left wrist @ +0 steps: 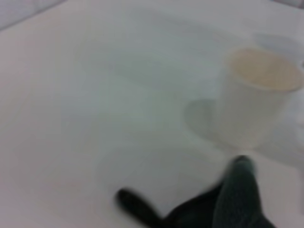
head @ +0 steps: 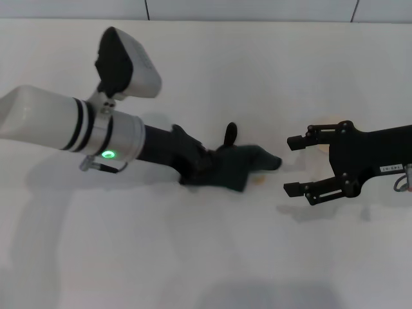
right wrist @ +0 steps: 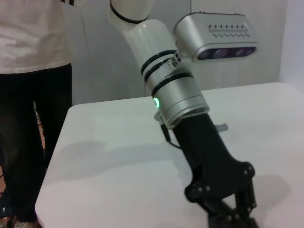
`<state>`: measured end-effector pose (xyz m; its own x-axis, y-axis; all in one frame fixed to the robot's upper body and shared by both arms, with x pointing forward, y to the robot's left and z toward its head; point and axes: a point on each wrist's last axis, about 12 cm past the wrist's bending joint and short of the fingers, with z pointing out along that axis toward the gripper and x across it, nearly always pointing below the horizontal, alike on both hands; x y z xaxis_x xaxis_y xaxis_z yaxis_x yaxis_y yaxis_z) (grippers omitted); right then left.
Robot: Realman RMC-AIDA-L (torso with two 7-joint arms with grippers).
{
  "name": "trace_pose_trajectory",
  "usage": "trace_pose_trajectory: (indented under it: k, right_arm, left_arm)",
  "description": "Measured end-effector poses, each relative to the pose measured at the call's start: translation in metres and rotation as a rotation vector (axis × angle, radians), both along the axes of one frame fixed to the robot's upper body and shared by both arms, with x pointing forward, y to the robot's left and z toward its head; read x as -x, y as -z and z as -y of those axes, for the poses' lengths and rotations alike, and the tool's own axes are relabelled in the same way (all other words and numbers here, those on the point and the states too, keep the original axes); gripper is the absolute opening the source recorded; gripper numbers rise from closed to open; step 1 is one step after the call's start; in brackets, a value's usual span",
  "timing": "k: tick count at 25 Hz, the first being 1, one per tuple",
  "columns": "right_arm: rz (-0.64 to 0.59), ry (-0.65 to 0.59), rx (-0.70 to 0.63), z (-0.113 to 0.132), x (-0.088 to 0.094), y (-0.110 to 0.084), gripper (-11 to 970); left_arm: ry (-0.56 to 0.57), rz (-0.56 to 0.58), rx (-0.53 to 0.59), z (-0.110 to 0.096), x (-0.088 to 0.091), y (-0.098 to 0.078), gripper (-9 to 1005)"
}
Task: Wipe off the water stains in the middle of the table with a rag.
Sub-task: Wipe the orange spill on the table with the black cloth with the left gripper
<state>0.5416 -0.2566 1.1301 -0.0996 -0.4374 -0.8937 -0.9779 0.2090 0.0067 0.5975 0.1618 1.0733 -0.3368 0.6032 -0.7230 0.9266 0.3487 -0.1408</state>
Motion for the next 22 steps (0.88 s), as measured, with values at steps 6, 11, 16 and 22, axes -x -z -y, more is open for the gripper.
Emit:
trace_pose_trajectory:
  k: [6, 11, 16, 22]
  right_arm:
    - [0.004, -0.004, 0.000, -0.002, -0.002, -0.002, 843]
    - [0.007, 0.000, 0.001, -0.003, -0.004, -0.002, 843]
    - [0.002, -0.001, 0.001, -0.007, -0.008, -0.001, 843]
    - [0.000, -0.007, 0.003, -0.009, -0.009, 0.000, 843]
  left_arm:
    - [-0.133, 0.032, -0.022, -0.023, -0.013, 0.002, 57]
    - [-0.218, 0.052, -0.028, -0.042, -0.020, 0.002, 57]
    - [-0.165, 0.063, -0.026, -0.033, -0.018, 0.002, 57]
    - [-0.021, 0.054, 0.009, -0.004, -0.010, -0.004, 57]
